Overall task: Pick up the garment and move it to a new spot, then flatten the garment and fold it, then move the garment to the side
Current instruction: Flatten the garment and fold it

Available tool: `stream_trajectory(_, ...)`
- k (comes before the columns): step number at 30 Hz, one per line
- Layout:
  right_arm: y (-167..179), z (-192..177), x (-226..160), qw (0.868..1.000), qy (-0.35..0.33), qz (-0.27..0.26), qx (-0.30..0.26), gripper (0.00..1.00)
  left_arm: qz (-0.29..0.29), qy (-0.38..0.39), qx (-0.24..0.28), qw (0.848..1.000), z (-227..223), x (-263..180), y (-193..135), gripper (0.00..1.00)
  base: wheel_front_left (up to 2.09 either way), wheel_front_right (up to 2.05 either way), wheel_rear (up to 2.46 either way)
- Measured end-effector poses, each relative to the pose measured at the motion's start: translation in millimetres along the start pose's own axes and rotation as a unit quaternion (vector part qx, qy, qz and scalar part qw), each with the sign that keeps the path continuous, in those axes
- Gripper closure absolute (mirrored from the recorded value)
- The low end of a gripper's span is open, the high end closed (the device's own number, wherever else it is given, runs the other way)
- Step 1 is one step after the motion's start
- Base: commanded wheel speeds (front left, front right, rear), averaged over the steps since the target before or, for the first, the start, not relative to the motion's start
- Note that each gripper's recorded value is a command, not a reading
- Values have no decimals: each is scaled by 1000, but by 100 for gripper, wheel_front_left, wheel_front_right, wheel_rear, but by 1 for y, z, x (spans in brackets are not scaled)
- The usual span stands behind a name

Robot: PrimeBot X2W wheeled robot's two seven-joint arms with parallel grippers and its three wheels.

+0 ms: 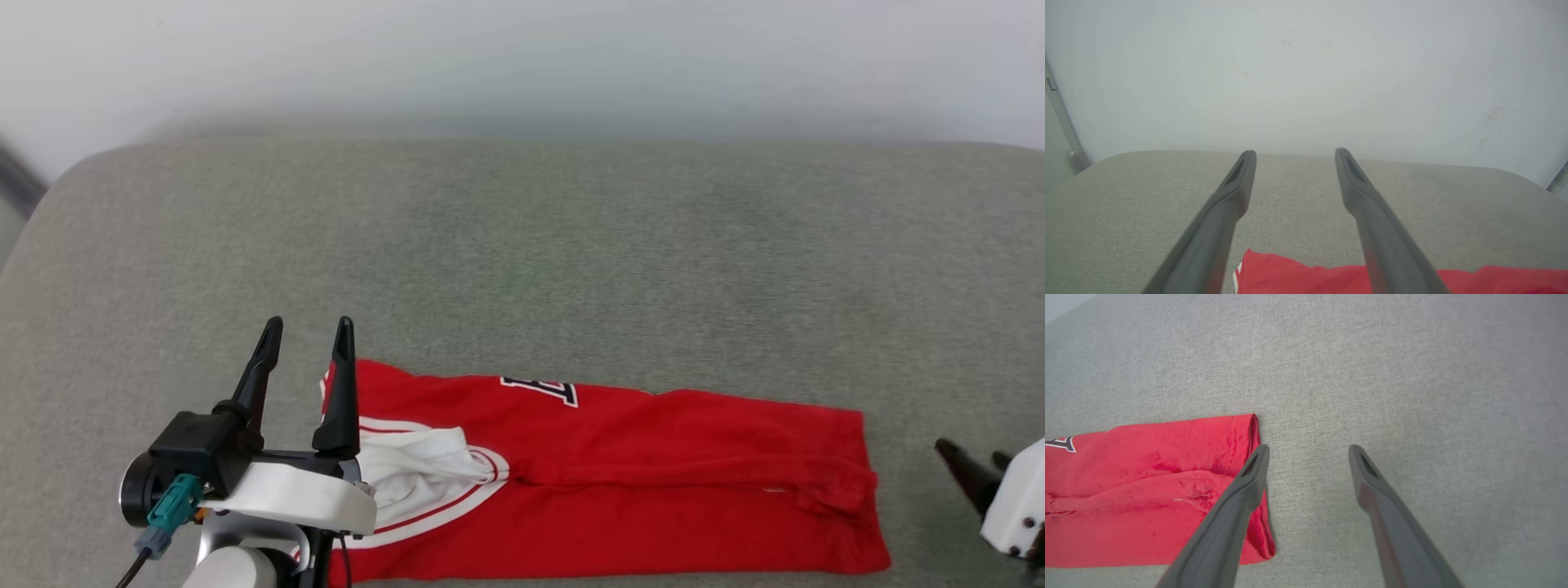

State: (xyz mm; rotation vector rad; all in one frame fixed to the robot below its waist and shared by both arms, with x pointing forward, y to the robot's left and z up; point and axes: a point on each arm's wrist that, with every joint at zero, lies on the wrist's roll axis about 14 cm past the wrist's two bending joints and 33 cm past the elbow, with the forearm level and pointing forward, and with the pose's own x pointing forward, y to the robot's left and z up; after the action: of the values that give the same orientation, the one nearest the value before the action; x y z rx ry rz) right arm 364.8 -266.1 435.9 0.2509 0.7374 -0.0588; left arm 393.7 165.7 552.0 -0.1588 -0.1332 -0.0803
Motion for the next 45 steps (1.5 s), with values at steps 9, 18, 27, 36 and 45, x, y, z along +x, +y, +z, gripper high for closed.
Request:
stream_trajectory(9, 61, -65, 44, 987, 145, 66, 11, 0, 19, 2, 11, 1000, -1, -5, 13, 0, 0, 0, 0)
stream_trajectory(18, 77, -76, 48, 980, 180, 89, 10, 100, 15, 9, 12, 1000, -6, -5, 11, 0, 0, 0, 0)
stream_trajectory(27, 71, -50, 31, 988, 131, 86, -14, 100, 2, 6, 13, 1000, 0, -11, 0, 0, 0, 0, 0)
stream_trajectory(36, -3, -19, -1, 997, 70, -7, 36, 100, -16, 1, 13, 1000, 5, -12, -14, 0, 0, 0, 0)
stream_trajectory(45, -24, -18, -25, 985, 46, 5, 163, 100, -26, 5, 10, 1000, 5, -14, -21, 0, 0, 0, 0)
